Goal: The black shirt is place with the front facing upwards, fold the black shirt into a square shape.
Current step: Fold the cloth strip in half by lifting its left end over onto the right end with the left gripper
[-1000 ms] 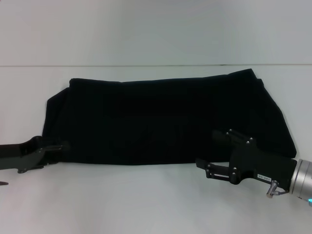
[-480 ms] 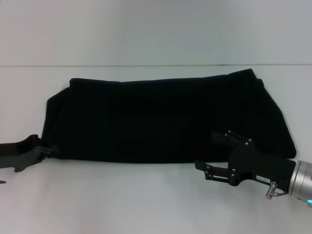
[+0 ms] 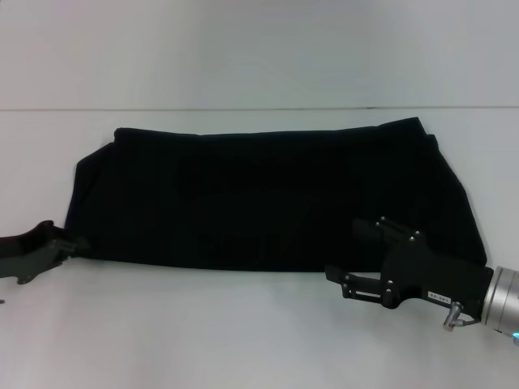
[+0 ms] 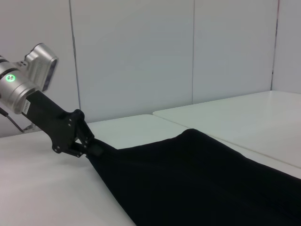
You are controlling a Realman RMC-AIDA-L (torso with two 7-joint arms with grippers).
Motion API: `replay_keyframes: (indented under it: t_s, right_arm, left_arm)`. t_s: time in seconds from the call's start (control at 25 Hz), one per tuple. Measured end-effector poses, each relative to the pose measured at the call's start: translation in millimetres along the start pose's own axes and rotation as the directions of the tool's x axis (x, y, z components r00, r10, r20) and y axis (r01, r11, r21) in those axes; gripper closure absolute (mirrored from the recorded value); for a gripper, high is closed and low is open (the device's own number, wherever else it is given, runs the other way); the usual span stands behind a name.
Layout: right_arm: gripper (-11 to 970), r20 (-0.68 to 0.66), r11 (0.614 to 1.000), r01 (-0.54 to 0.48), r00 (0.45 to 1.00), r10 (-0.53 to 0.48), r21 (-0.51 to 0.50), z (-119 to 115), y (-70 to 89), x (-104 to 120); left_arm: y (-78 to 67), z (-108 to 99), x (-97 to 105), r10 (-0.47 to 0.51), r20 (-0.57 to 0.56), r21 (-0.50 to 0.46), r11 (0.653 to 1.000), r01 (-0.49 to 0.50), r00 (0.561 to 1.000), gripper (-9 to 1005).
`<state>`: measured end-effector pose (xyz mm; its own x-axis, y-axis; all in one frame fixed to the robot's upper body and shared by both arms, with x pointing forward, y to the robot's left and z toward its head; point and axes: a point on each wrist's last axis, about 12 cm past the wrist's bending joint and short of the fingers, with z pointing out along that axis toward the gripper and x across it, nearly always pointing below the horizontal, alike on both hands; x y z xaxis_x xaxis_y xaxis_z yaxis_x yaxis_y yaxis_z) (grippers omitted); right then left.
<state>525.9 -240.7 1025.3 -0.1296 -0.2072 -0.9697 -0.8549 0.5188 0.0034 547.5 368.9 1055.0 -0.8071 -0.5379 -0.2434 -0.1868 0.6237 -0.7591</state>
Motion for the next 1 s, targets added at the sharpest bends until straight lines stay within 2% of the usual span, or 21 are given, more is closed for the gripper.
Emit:
replay_keyframes:
  t_s: [0.24, 0.52, 0.68, 0.84, 1.0]
  right_arm:
    - [24, 0.006, 1.0, -0.001, 1.0, 0.001, 0.017, -3, -2.3, 0]
    - [23, 0.013, 0.999, -0.01, 1.0, 0.009, 0.039, -6, -4.4, 0]
    - [23, 0.014, 0.999, -0.018, 1.0, 0.017, 0.049, -9, -3.9, 2]
    - [23, 0.016, 0.997, -0.029, 0.999, 0.028, 0.066, -12, -4.2, 5]
    - [23, 0.019, 0.994, -0.045, 0.999, 0.044, 0.095, -19, -4.5, 9]
  left_arm:
    - [11.4, -20, -10, -0.009, 0.083, -0.009, 1.0, 0.01, 0.997, 949]
    - [23.0, -54, -30, -0.012, 0.193, -0.043, 0.999, 0.021, 0.981, 949]
    - [23.1, -59, -33, -0.017, 0.204, -0.034, 0.999, 0.025, 0.979, 948]
    - [9.4, -55, -36, -0.015, 0.185, 0.033, 0.999, 0.009, 0.983, 949]
    - [-22.9, -43, -46, 0.016, 0.156, 0.157, 0.987, -0.041, 0.988, 950]
